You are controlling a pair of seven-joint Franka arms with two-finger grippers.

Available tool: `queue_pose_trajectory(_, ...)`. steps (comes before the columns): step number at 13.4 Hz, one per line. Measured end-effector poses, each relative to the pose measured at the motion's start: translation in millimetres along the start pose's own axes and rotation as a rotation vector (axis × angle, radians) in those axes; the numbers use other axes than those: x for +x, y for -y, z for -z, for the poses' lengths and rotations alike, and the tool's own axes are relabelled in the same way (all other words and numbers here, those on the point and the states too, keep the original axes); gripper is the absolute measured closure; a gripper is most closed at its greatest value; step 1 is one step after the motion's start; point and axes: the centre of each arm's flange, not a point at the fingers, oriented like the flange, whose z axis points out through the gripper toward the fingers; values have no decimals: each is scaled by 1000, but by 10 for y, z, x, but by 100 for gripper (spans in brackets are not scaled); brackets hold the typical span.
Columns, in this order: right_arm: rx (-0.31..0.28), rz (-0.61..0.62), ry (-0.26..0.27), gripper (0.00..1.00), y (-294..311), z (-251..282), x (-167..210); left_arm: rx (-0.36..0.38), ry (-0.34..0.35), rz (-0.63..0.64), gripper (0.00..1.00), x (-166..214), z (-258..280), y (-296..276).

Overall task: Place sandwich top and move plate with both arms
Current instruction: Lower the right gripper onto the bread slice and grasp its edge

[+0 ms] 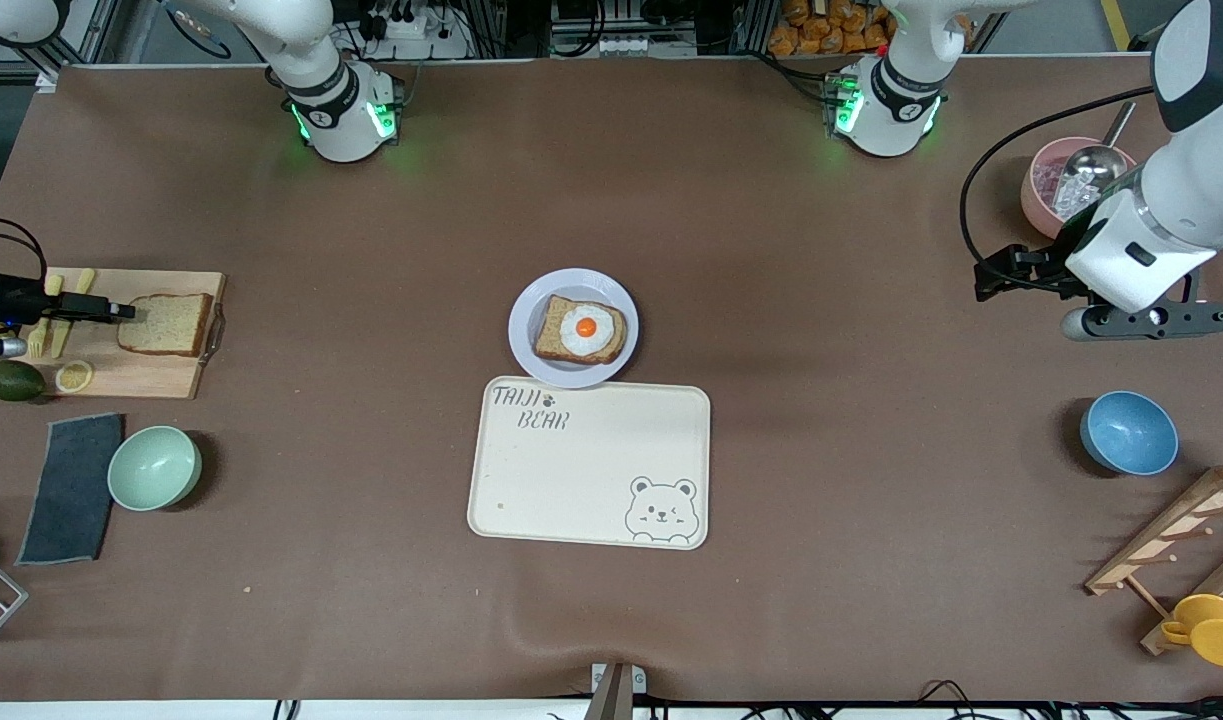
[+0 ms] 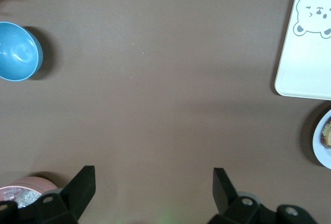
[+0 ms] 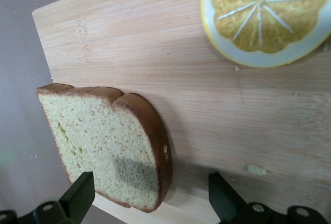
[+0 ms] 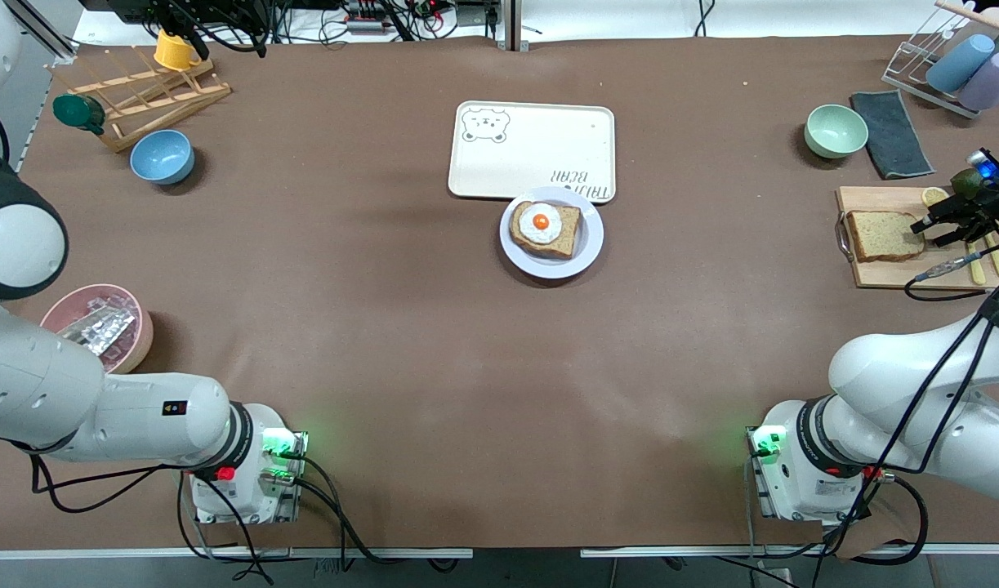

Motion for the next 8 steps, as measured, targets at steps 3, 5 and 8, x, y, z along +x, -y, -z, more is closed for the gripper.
queue_pose_trajectory(3, -2, 1, -2, 18, -7, 4, -3, -13, 3, 4, 0, 6, -6, 11)
queue_pose_trajectory(5, -2, 31, -2, 41, -10, 5, -5, -31, 7, 16, 0, 17, -10, 60)
queue_pose_trajectory(8, -1, 73, -2, 74, 2, 5, 7, -67, 16, 35, 0, 37, -25, 127)
